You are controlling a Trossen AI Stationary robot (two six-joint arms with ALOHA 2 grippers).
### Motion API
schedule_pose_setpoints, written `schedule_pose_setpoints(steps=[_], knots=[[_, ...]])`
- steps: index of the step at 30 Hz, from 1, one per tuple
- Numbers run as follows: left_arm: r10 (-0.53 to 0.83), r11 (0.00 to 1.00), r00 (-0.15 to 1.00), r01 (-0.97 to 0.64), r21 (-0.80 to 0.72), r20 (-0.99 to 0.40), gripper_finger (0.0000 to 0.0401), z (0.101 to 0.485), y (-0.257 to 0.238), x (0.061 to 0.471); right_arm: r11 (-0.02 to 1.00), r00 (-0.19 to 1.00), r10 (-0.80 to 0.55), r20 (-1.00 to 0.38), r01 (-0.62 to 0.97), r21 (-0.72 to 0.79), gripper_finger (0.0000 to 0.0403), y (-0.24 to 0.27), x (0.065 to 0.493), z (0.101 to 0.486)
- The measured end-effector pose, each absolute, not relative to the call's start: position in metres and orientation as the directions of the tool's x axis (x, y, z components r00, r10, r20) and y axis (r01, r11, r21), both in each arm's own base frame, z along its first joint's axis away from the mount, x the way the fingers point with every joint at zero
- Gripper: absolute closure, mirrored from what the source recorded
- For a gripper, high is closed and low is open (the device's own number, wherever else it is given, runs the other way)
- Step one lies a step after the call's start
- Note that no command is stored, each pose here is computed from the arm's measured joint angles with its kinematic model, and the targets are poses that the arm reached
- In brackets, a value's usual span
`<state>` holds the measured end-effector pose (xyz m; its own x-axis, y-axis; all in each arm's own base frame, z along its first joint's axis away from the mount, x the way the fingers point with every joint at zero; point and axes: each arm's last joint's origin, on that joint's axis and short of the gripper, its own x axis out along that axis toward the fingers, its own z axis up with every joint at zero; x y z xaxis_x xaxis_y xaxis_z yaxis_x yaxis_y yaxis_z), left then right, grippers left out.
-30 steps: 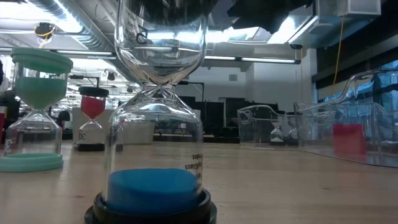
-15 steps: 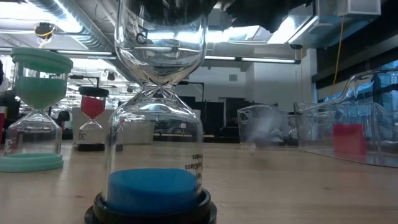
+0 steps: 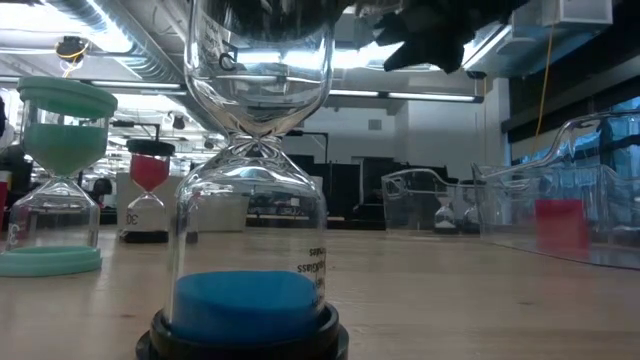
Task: Pick & Place Office items
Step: Put the white digital clock into the gray bin
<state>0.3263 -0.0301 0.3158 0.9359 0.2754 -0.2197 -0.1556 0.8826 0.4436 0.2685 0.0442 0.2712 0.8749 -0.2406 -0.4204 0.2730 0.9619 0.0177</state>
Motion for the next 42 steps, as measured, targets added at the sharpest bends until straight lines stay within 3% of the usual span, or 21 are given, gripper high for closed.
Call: schedule_pose_setpoints(steps=[9, 15, 25, 32, 42], knots=[[0.323, 0.898, 0.904, -0.199, 0.393, -0.281, 0.0274, 0.323, -0.028, 0.308, 0.966, 0.864, -0.054, -0.501, 0.172, 0.192, 0.0076, 0.054, 0.265, 0.265], [0.311, 0.931, 0.895, -0.220, 0.290, -0.319, 0.0242, 0.337, -0.029, 0.282, 0.953, 0.846, 0.049, -0.531, 0.119, 0.278, 0.0076, 0.071, 0.262, 0.276], [0.288, 0.955, 0.861, -0.224, 0.197, -0.419, 0.0239, 0.338, -0.033, 0.257, 0.952, 0.834, 0.223, -0.505, -0.075, 0.296, 0.0076, 0.122, 0.246, 0.289], [0.266, 0.960, 0.863, -0.200, 0.193, -0.429, 0.0237, 0.336, -0.040, 0.257, 0.935, 0.838, 0.299, -0.455, -0.163, 0.314, 0.0076, 0.155, 0.254, 0.277], [0.243, 0.966, 0.866, -0.175, 0.190, -0.436, 0.0241, 0.336, -0.047, 0.255, 0.892, 0.761, 0.338, -0.553, -0.071, 0.447, 0.0076, 0.170, 0.267, 0.244]])
